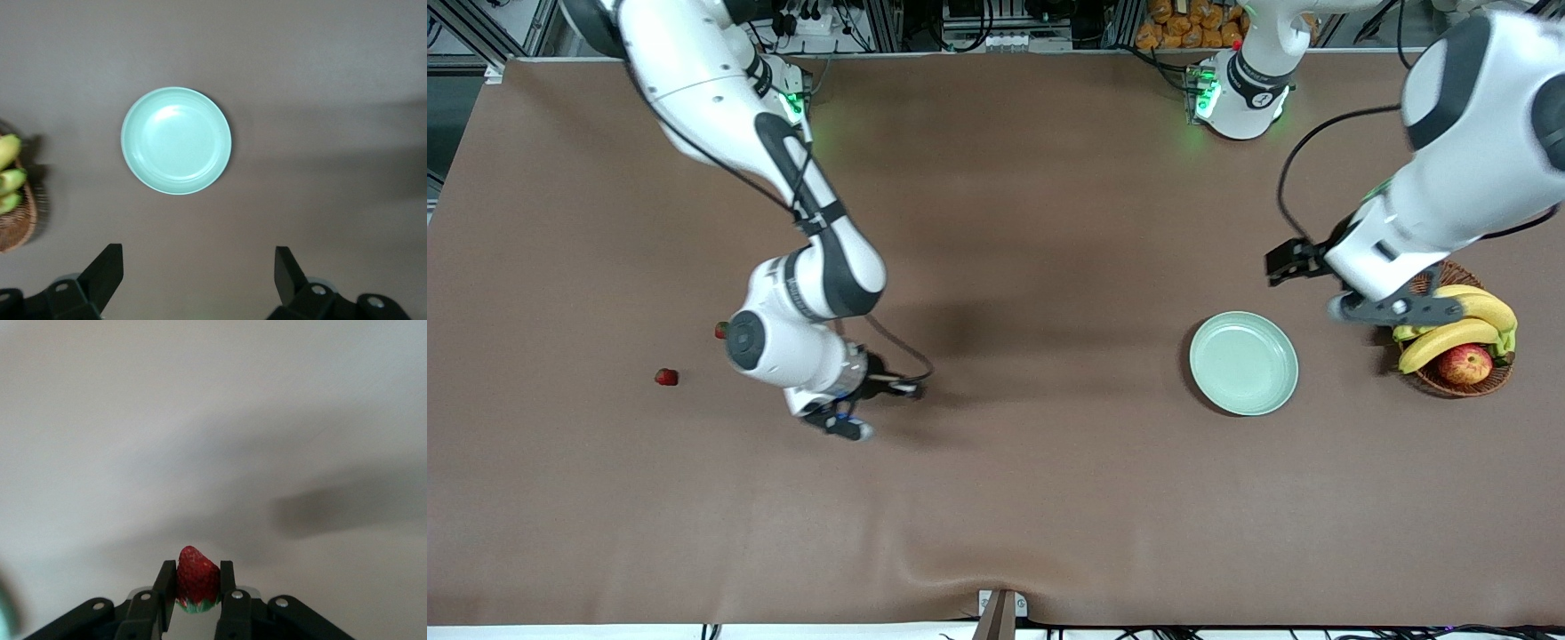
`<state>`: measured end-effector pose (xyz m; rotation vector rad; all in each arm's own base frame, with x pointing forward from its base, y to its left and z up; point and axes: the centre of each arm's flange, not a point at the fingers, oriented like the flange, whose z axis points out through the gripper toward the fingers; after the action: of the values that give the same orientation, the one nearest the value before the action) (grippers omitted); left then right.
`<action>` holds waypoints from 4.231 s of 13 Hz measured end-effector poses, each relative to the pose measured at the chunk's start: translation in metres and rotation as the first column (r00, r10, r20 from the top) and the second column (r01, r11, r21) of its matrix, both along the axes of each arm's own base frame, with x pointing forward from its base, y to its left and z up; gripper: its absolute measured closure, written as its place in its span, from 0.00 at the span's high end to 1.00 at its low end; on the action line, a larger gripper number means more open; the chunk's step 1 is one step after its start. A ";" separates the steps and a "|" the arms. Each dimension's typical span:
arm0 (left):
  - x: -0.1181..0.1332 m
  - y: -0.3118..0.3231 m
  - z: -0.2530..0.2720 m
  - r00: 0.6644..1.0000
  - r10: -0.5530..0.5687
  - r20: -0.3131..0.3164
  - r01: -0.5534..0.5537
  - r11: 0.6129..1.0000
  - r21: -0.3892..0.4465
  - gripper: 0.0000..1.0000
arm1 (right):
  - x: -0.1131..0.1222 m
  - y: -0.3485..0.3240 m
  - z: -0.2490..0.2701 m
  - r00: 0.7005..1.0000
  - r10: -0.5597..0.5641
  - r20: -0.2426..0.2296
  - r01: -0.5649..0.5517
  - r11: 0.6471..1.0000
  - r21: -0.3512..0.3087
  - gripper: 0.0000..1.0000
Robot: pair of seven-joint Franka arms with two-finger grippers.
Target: Collect all strawberries into plate
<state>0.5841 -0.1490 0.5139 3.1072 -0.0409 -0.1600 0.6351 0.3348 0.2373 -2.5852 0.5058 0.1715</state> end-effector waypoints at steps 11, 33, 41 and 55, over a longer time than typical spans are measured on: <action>-0.033 -0.126 -0.185 0.962 0.273 -0.002 -0.272 0.962 0.008 1.00 | -0.077 0.140 -0.058 0.998 -0.065 -0.003 0.065 0.990 0.123 0.31; -0.031 -0.267 -0.324 0.986 0.154 0.070 -0.153 0.988 -0.020 0.70 | 0.014 -0.278 0.035 0.984 0.153 -0.093 -0.176 0.916 -0.360 1.00; -0.032 -0.268 -0.327 0.986 0.152 0.066 -0.152 0.988 -0.017 0.30 | -0.010 -0.393 0.001 0.967 0.207 -0.148 -0.245 0.909 -0.336 1.00; 0.049 -0.035 -0.254 0.973 0.228 -0.042 -0.220 0.966 0.133 0.30 | -0.058 -0.358 -0.077 0.905 0.280 -0.321 -0.372 0.886 -0.276 1.00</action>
<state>0.6332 -0.1840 0.2601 3.1997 0.3345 -0.2542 0.5774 -0.0236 0.1602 -2.9855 0.1899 0.6170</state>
